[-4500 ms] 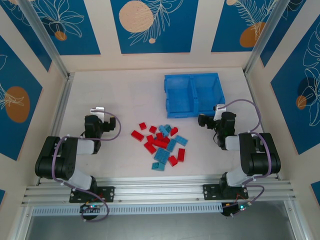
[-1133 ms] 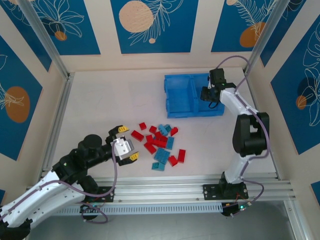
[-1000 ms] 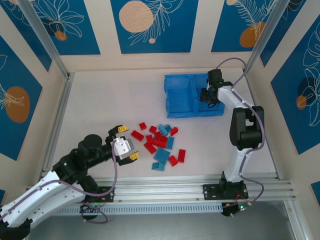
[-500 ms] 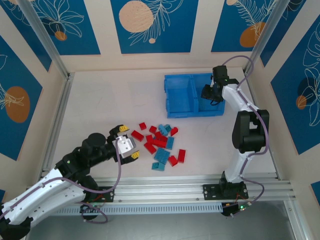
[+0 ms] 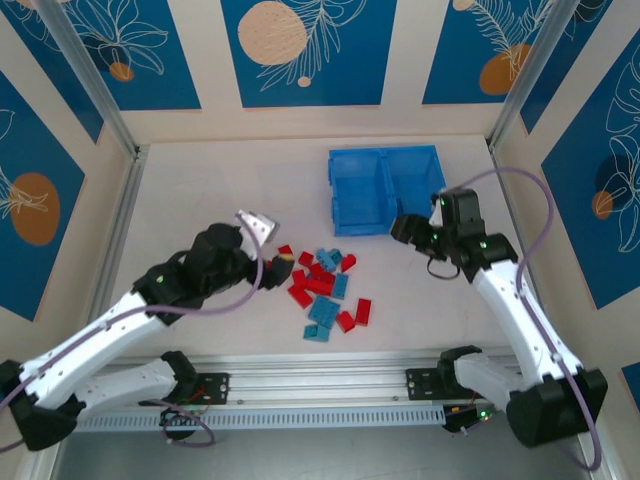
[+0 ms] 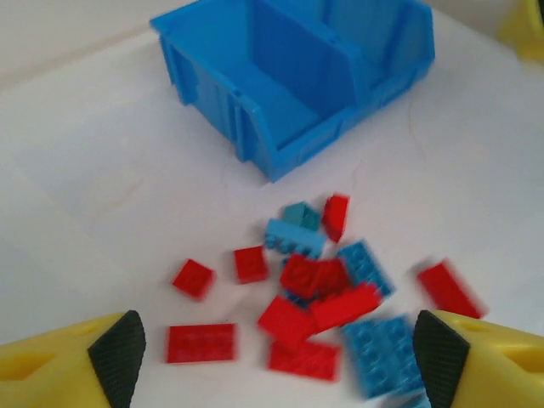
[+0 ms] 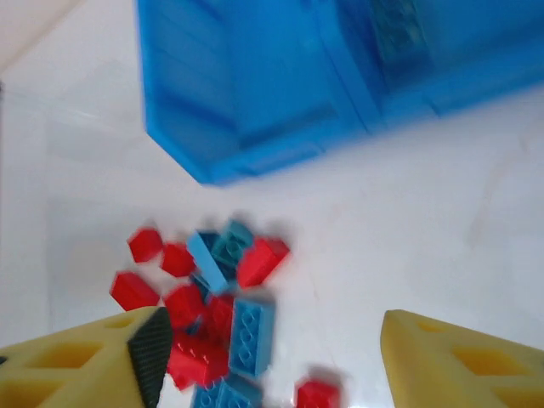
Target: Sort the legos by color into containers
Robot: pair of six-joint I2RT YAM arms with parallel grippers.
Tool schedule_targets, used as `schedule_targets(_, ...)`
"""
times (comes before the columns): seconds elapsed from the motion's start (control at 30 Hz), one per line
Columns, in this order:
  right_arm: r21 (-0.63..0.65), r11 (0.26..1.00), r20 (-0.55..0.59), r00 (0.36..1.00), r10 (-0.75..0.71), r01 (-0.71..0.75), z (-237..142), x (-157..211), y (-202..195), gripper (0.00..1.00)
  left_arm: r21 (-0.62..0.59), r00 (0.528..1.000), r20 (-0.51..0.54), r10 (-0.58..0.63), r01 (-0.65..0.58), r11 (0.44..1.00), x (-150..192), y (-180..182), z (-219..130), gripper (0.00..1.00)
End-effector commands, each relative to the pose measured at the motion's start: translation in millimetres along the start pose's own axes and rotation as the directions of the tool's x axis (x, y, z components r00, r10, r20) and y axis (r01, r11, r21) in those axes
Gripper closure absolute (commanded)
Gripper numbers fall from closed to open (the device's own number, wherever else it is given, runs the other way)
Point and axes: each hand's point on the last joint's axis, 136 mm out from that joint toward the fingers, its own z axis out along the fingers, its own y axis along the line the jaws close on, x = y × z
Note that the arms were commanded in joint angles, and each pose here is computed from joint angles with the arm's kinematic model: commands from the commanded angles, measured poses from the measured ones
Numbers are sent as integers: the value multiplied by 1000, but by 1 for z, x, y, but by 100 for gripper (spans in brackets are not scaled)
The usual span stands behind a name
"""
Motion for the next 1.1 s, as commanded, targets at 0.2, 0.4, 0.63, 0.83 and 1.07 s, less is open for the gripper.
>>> schedule_targets(0.2, 81, 973, 2, 977, 215, -214, -58, 55, -42, 8, -70, 865, -317, -389, 388, 919, 56, -108, 97, 23)
schedule_targets(0.4, 51, 979, -21, 980, 199, -197, -77, 70, -39, 7, -171, 838, -436, -328, 281, 944, 96, -143, 148, 24)
schedule_targets(0.63, 71, 981, 15, 984, 177, -178, -88, 73, -46, 5, -229, 799, -521, -302, 210, 951, 136, -148, 186, 28)
schedule_targets(0.83, 65, 982, -12, 984, 179, -178, -84, 78, -46, 5, -220, 776, -568, -275, 179, 959, 161, -155, 210, 35)
schedule_targets(1.07, 50, 982, -63, 981, 185, -182, -86, 88, -43, 4, -212, 749, -604, -274, 181, 960, 179, -159, 220, 57)
